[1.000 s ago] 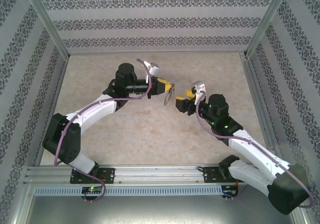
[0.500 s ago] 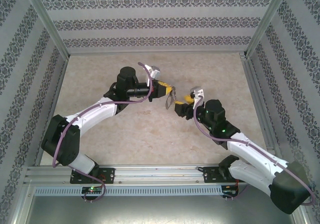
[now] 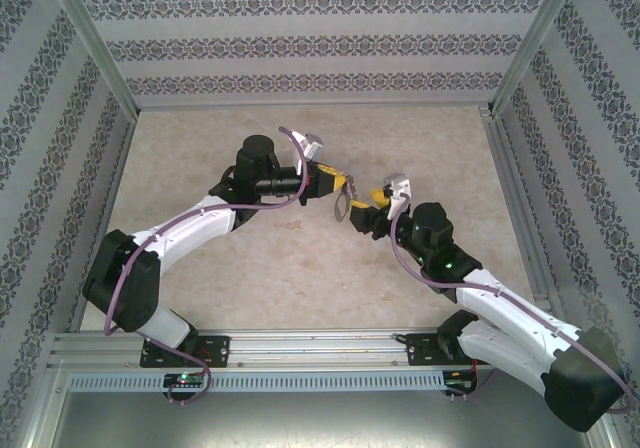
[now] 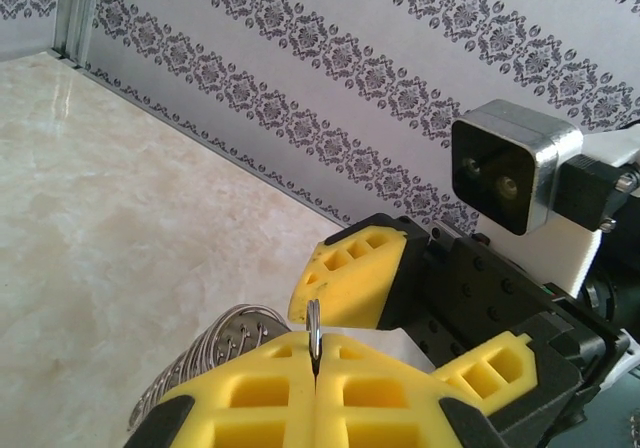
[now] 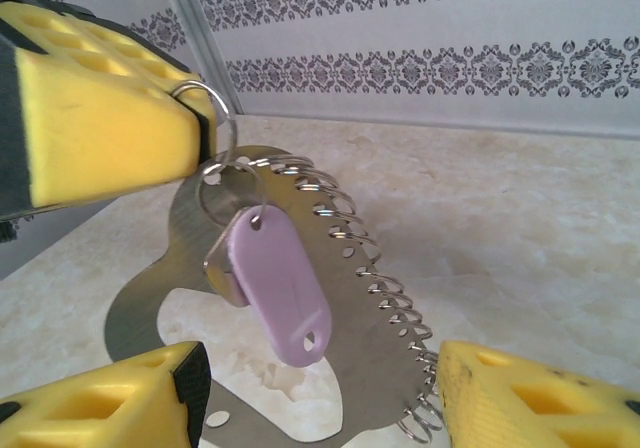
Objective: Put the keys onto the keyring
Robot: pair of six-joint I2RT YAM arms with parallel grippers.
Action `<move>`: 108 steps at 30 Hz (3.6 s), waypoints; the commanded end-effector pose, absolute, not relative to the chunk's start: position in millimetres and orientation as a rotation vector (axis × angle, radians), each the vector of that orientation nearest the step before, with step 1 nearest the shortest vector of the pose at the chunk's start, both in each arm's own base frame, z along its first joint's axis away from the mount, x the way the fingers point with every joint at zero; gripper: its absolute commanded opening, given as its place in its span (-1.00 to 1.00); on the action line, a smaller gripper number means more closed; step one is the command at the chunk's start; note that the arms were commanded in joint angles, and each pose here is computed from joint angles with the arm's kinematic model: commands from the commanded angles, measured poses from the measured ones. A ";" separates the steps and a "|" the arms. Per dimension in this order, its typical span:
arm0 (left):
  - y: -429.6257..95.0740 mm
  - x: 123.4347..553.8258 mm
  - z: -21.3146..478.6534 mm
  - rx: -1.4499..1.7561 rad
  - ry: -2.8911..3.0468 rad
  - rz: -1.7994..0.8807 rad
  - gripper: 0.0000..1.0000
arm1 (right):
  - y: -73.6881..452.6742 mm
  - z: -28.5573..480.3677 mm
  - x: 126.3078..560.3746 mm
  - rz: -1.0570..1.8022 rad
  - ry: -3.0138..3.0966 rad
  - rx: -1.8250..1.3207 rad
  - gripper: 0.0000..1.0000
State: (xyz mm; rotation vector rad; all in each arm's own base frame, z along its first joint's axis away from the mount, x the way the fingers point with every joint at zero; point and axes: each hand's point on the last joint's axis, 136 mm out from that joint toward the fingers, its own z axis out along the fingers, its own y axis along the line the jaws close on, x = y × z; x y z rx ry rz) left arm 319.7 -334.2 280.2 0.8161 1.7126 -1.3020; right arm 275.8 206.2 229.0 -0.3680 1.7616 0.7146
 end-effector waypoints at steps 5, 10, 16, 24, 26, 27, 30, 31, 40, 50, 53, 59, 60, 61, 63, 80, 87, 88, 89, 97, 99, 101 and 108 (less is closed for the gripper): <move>-335.1 313.3 311.6 0.853 1.611 -1.264 -1.00 | 222.5 244.8 271.8 0.740 1.711 -0.413 0.24; -335.3 314.0 315.3 0.853 1.602 -1.261 -1.00 | 237.4 246.7 269.5 0.745 1.707 -0.473 0.24; -333.2 313.1 319.8 0.848 1.588 -1.248 -1.00 | 238.9 243.4 270.2 0.705 1.710 -0.490 0.24; -331.1 309.7 322.7 0.849 1.576 -1.246 -1.00 | 221.6 246.3 270.3 0.625 1.693 -0.455 0.24; -331.0 309.3 323.7 0.849 1.575 -1.248 -1.00 | 214.2 250.0 270.2 0.611 1.684 -0.437 0.24; -330.6 309.0 324.3 0.848 1.573 -1.250 -1.00 | 210.8 252.0 270.3 0.608 1.680 -0.430 0.24; -330.6 308.0 325.8 0.849 1.569 -1.252 -1.00 | 205.9 255.3 270.4 0.606 1.681 -0.424 0.24; -330.3 307.7 326.7 0.849 1.566 -1.251 -1.00 | 206.1 255.8 270.1 0.608 1.681 -0.429 0.24; -329.5 307.9 326.7 0.844 1.566 -1.245 -1.00 | 222.3 256.7 267.0 0.666 1.695 -0.516 0.25; -328.9 307.4 328.6 0.842 1.563 -1.244 -1.00 | 207.5 253.4 270.4 0.665 1.685 -0.447 0.24; -328.7 307.4 329.2 0.841 1.562 -1.243 -1.00 | 208.5 254.0 270.4 0.673 1.683 -0.454 0.24; -328.9 307.4 330.0 0.841 1.561 -1.245 -1.00 | 215.6 262.4 274.1 0.689 1.664 -0.475 0.24; -329.0 307.8 329.7 0.840 1.563 -1.245 -1.00 | 217.6 264.1 275.2 0.692 1.661 -0.480 0.24; -329.0 307.9 331.1 0.839 1.559 -1.244 -1.00 | 218.6 266.1 276.9 0.691 1.657 -0.481 0.24; -329.7 307.2 330.8 0.841 1.561 -1.245 -1.00 | 222.8 271.4 279.4 0.700 1.645 -0.491 0.24; -329.2 306.5 333.7 0.853 1.562 -1.229 -1.00 | 229.7 271.0 300.1 0.625 1.657 -0.547 -0.41; -329.0 309.8 330.3 0.860 1.579 -1.200 -1.00 | 226.1 269.6 296.4 0.620 1.662 -0.569 -0.93; -328.9 310.3 329.7 0.861 1.581 -1.196 -1.00 | 225.6 269.7 296.0 0.618 1.663 -0.571 -0.98; -328.9 310.7 329.7 0.862 1.581 -1.192 -1.00 | 225.4 269.7 295.6 0.616 1.664 -0.575 -0.99; -327.6 312.7 326.8 0.890 1.598 -1.138 -1.00 | 226.9 272.6 292.0 0.637 1.671 -0.608 -1.00; -326.9 314.2 327.2 0.896 1.601 -1.121 -1.00 | 232.0 271.1 289.2 0.665 1.682 -0.640 -1.00; -326.7 314.4 327.6 0.905 1.597 -1.109 -1.00 | 238.0 269.1 286.3 0.699 1.694 -0.672 -1.00; -327.3 316.4 328.5 0.935 1.590 -1.075 -1.00 | 255.6 263.5 280.8 0.770 1.727 -0.755 -1.00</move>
